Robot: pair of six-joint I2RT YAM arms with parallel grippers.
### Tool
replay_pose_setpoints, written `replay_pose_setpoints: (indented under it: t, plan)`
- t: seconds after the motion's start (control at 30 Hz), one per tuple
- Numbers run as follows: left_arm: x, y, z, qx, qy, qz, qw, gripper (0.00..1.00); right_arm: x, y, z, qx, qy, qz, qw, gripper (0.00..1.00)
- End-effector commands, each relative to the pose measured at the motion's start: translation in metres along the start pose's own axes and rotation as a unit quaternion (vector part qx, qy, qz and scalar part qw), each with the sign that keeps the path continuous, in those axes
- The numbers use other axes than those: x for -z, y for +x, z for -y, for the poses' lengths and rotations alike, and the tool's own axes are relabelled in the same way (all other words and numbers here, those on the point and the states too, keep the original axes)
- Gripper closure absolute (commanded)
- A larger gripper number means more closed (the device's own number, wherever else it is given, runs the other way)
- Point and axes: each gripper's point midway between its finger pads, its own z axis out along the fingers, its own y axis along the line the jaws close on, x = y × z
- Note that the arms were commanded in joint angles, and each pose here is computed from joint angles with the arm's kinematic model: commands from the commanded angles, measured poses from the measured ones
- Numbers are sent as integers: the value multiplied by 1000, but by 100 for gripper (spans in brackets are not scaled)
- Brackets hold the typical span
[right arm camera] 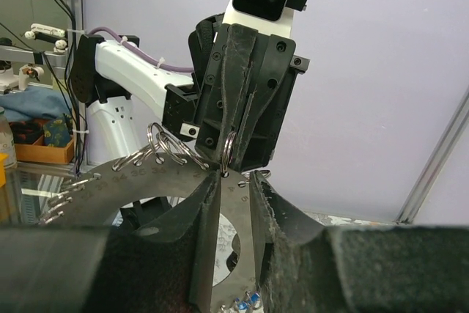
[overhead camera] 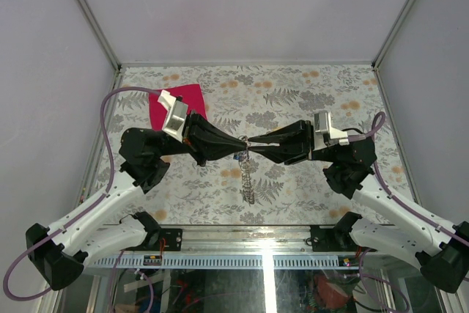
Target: Put the keys on the keyring
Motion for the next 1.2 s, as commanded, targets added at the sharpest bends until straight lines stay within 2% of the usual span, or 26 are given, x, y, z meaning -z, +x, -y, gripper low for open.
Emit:
replay_pose_setpoints:
  t: [0.0,0.4,0.5,0.7,0.73,0.8,0.97,1.17]
  plan:
    - [-1,-16,5,-30,5,26,999,100,-8,-22,-7,25,-20,34,999,73]
    - [-2,-13,3,-27,4,22,999,100,-11,-20,-9,19,-28,33,999,77]
    - [-2,-13,3,-26,4,21,999,100,-12,-18,-9,16,-29,32,999,82]
    - [-2,-13,3,-28,4,20,999,100,-13,-14,-9,7,-32,22,999,100]
    - [-2,-14,3,-29,4,20,999,100,-13,-13,-9,4,-31,19,999,100]
    - [-2,-13,3,-29,2,19,999,97,-12,-14,-8,3,-28,11,1000,100]
    - [1,-12,2,-39,-8,11,999,80,-10,-11,-5,-1,-12,-36,999,100]
    - [7,-8,-2,-58,-33,-11,998,76,-3,-6,-2,-6,5,-107,994,100]
